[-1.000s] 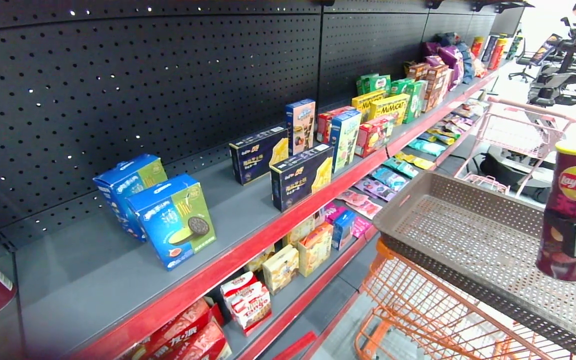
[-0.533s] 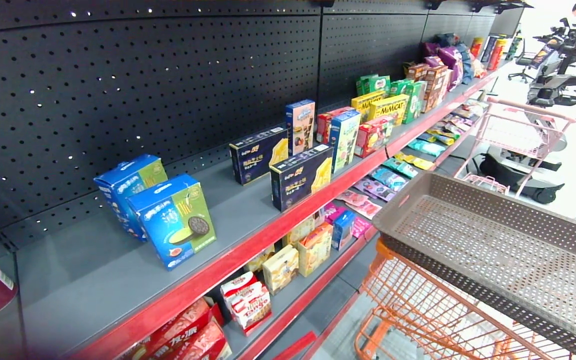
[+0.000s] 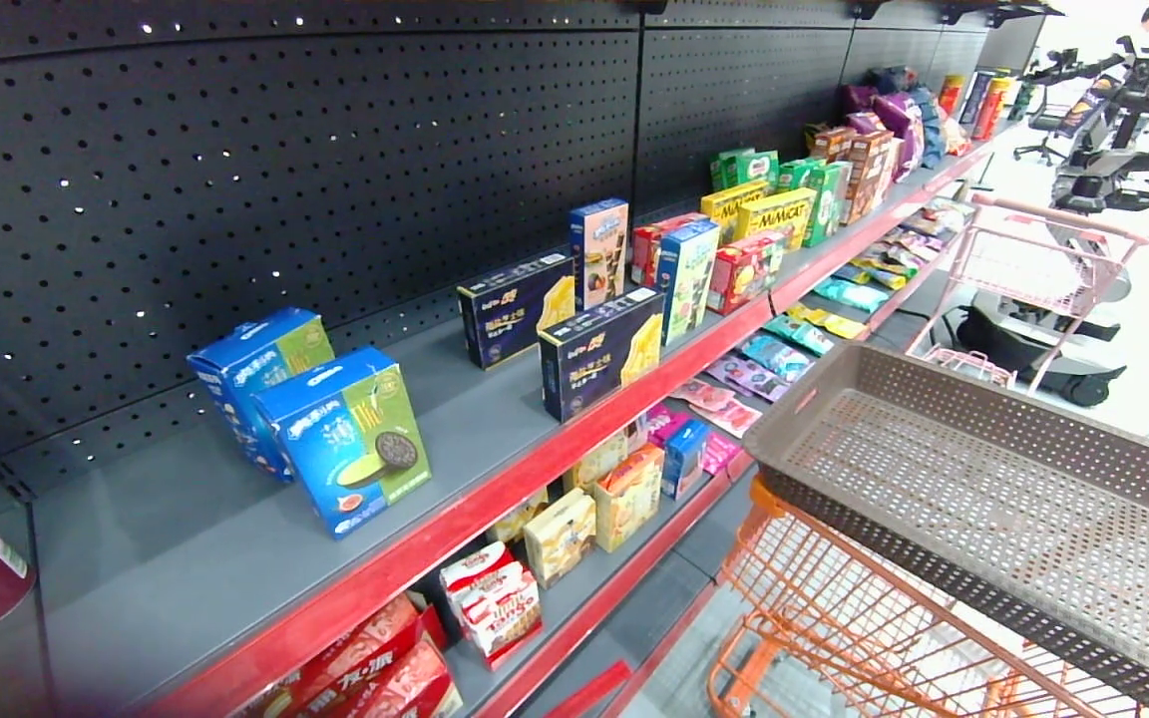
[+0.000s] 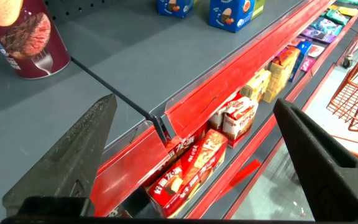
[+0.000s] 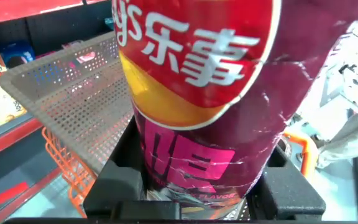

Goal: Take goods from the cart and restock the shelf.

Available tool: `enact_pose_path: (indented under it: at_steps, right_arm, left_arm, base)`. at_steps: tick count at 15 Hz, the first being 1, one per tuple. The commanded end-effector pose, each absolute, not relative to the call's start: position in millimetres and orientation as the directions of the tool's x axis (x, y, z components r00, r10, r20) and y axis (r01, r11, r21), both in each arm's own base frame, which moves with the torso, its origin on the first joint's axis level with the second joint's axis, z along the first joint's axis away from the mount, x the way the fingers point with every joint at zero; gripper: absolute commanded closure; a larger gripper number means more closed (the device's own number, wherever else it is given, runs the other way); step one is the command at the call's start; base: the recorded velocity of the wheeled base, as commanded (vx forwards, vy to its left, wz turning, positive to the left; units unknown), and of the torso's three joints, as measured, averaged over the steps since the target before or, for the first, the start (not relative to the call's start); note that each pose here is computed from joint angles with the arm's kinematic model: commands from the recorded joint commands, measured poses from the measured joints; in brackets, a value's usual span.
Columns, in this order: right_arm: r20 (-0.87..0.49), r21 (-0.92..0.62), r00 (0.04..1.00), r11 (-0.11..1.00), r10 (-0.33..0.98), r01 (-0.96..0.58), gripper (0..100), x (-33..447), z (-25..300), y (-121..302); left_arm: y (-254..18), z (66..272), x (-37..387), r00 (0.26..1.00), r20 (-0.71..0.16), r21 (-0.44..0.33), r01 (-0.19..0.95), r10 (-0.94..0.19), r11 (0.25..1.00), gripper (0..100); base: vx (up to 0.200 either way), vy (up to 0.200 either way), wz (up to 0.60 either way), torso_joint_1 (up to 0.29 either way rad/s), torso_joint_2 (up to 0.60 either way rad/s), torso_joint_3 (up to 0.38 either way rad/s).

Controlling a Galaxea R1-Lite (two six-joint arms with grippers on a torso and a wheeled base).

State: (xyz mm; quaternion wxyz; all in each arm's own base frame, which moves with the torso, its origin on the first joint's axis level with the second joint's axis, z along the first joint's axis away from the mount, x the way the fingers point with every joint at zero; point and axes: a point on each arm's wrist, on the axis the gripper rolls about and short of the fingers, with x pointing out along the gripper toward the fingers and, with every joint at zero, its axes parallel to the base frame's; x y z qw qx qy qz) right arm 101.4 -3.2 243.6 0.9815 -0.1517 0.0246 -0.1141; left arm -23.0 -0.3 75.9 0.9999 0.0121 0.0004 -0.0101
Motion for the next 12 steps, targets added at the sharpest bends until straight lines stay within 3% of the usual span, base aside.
enact_pose_path:
  at_steps: [1, 12]
  right_arm:
    - [-0.009, -0.307, 0.974, 0.928, -0.225, 0.212, 100, 98.5, 242.6, -2.6]
    - [-0.004, -0.338, 0.974, 0.917, -0.225, 0.210, 100, 81.5, 227.9, -2.5]
  left_arm:
    - [-0.3, 75.9, -23.0, 1.000, -0.002, 0.025, 0.020, -0.020, 0.999, 0]
    - [-0.4, 75.9, -23.0, 1.000, -0.002, 0.037, 0.023, -0.023, 0.999, 0]
  base:
    - [0.000, 0.000, 0.00, 0.000, 0.00, 0.000]
    - [0.000, 0.000, 0.00, 0.000, 0.00, 0.000]
